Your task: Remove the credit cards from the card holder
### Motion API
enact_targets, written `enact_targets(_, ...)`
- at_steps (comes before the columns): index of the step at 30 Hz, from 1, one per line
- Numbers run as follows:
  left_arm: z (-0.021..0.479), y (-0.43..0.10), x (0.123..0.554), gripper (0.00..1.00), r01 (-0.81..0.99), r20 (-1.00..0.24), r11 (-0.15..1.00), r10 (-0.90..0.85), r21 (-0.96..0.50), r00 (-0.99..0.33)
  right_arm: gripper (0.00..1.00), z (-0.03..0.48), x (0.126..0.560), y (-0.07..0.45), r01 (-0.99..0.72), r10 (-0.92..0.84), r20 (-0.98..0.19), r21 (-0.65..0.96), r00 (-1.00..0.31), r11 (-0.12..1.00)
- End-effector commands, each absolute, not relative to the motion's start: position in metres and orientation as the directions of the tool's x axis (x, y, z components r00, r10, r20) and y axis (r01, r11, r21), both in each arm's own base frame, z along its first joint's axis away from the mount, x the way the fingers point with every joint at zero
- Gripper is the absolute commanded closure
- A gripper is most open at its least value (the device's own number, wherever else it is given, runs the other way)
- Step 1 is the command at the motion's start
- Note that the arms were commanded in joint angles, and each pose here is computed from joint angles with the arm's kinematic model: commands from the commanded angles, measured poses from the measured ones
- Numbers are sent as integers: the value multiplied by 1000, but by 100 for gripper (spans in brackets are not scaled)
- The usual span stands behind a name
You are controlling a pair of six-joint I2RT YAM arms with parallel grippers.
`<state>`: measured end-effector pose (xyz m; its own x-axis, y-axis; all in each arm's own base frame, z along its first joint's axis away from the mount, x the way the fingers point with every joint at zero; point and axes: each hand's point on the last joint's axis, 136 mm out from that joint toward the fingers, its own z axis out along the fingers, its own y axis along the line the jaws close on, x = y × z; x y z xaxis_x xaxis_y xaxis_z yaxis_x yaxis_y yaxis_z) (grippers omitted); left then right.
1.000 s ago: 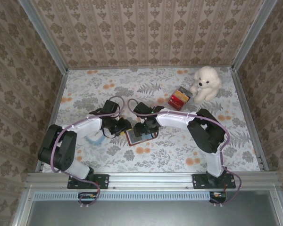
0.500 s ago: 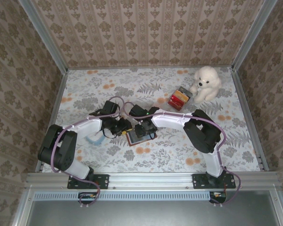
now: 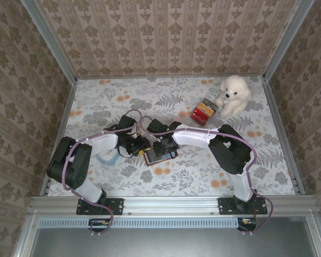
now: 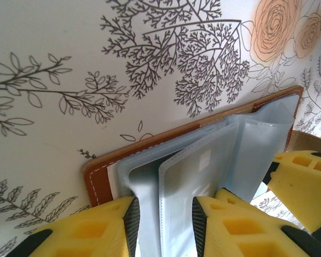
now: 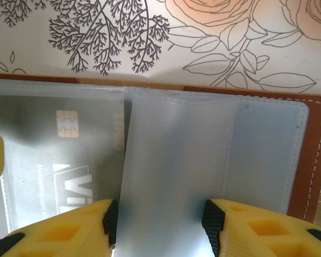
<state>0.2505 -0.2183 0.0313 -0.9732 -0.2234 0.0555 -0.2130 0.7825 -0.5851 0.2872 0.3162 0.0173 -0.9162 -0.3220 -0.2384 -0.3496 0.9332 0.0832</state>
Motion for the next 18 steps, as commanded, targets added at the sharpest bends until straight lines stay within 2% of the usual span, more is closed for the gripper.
enact_targets(1, 23, -221, 249, 64, -224, 80, 794, -217, -565, -973, 48, -42, 250, 269, -322, -322, -7, -9, -947, 947)
enact_targets(18, 37, -237, 259, 74, -146, 37, 769, -158, -622, -987, 47, -36, 250, 280, -310, -310, -18, 105, -951, 945)
